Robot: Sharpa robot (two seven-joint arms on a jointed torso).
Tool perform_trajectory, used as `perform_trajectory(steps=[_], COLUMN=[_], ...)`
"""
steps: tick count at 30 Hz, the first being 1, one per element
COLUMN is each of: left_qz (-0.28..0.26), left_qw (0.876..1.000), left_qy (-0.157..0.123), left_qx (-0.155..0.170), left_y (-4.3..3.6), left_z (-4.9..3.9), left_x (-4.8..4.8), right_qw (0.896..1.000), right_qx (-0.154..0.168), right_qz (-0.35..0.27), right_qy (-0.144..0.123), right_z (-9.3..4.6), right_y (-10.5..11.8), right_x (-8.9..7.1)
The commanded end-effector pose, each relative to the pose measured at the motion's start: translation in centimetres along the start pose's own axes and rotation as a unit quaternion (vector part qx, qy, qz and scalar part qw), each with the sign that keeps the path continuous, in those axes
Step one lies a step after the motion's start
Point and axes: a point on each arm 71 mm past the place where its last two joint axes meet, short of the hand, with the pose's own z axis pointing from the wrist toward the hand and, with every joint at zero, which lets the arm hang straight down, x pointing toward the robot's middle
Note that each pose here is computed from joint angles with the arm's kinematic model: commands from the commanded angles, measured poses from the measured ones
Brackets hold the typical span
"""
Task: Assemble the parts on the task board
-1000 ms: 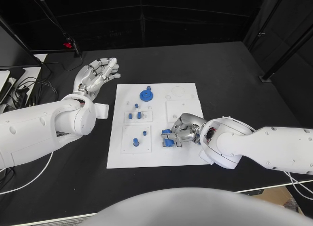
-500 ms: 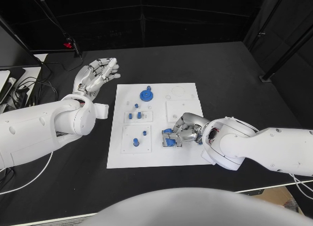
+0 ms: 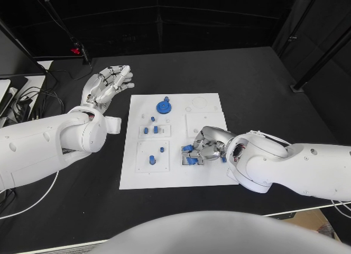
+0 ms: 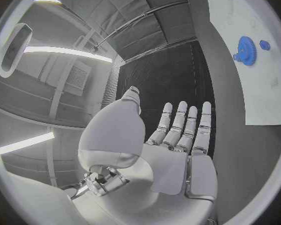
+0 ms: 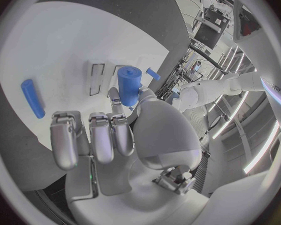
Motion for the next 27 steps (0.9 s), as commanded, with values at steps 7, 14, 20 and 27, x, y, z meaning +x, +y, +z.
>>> perform_trajectory(steps=[7, 14, 20, 27], left_qz=[-0.005, -0.005, -0.006, -0.006], left_qw=[0.997, 0.997, 0.997, 0.997], left_qy=[0.006, 0.006, 0.006, 0.006], left_qx=[0.073, 0.072, 0.071, 0.071], left_y=[-1.11, -1.08, -1.05, -1.03], left_z=[-0.03, -0.01, -0.01, 0.00], left_x=[0.14, 0.12, 0.16, 0.17], right_qw=[0.997, 0.996, 0.996, 0.996], right_qx=[0.004, 0.005, 0.003, 0.002], right_qz=[-0.078, -0.090, -0.091, -0.092], right_qy=[0.001, 0.001, 0.000, -0.001], right_z=[0.18, 0.39, 0.55, 0.81], right_y=[0.21, 0.22, 0.33, 0.39], right_x=[0.09, 0.11, 0.15, 0.17])
